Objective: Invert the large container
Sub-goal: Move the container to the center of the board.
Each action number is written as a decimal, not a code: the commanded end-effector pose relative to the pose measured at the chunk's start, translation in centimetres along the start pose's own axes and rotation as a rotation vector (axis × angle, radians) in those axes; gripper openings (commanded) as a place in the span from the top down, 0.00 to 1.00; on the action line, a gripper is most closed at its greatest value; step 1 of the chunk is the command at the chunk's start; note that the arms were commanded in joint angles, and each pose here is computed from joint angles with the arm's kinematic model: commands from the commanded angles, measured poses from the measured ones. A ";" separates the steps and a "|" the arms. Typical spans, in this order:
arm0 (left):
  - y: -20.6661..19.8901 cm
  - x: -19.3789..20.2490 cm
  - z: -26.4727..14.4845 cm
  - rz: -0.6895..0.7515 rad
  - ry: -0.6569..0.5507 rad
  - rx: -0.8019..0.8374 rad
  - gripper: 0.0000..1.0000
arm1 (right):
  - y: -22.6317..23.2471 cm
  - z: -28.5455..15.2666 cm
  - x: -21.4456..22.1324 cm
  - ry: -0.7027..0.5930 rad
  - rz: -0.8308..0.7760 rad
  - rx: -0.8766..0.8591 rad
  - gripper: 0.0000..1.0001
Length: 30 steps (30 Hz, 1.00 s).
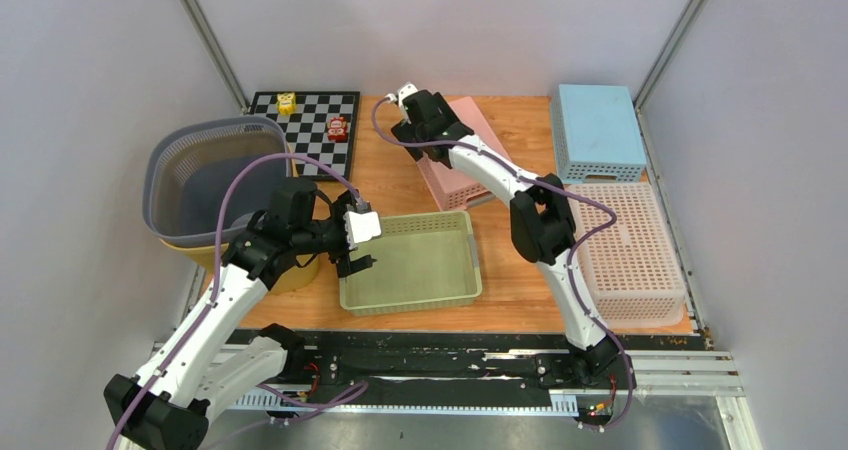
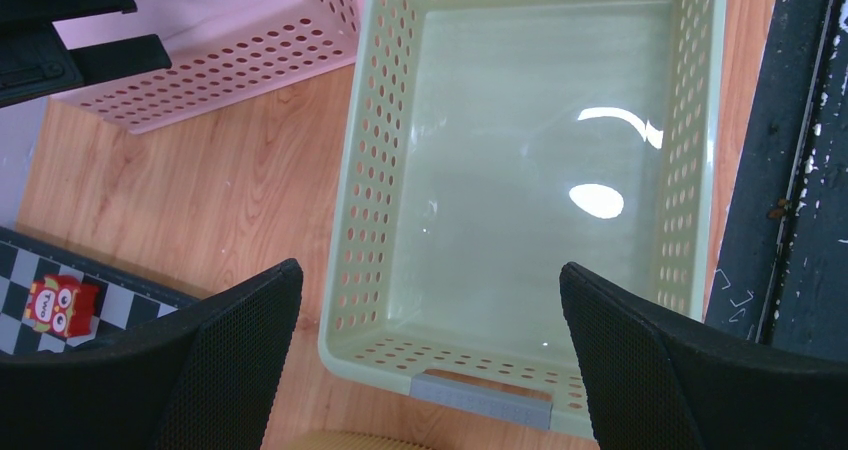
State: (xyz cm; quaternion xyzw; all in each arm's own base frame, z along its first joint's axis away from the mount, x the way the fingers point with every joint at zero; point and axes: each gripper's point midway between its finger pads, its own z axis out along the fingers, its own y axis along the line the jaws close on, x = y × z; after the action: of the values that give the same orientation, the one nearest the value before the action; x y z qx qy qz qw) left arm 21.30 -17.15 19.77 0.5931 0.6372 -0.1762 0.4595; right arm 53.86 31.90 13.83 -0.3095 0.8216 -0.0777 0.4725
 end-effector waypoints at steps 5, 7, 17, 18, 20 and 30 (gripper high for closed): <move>-0.1 0.3 -0.1 -0.005 0.005 0.007 0.00 | -2.2 2.3 2.0 0.061 0.022 0.087 0.00; -0.2 0.3 0.0 -0.005 0.006 0.010 0.00 | -2.8 2.5 2.2 0.063 0.032 0.096 0.00; -0.2 0.4 0.1 -0.006 0.010 0.014 0.00 | -7.0 3.3 2.9 0.077 0.116 0.157 0.00; -0.2 0.4 0.1 -0.005 0.010 0.013 0.00 | -7.5 3.5 3.0 0.077 0.127 0.163 0.00; -0.2 0.4 0.1 -0.006 0.010 0.014 0.00 | -8.3 3.6 3.3 0.082 0.144 0.176 0.00; -0.2 0.4 -0.1 -0.007 0.014 0.013 0.00 | -10.2 1.4 0.1 0.004 0.064 0.088 0.00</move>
State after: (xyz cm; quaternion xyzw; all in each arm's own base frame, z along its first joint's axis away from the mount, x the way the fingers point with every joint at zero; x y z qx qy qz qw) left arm 21.31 -17.15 19.58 0.5943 0.6385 -0.1768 0.4560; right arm 59.78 23.39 14.02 -0.2112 0.8450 -0.1149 0.4776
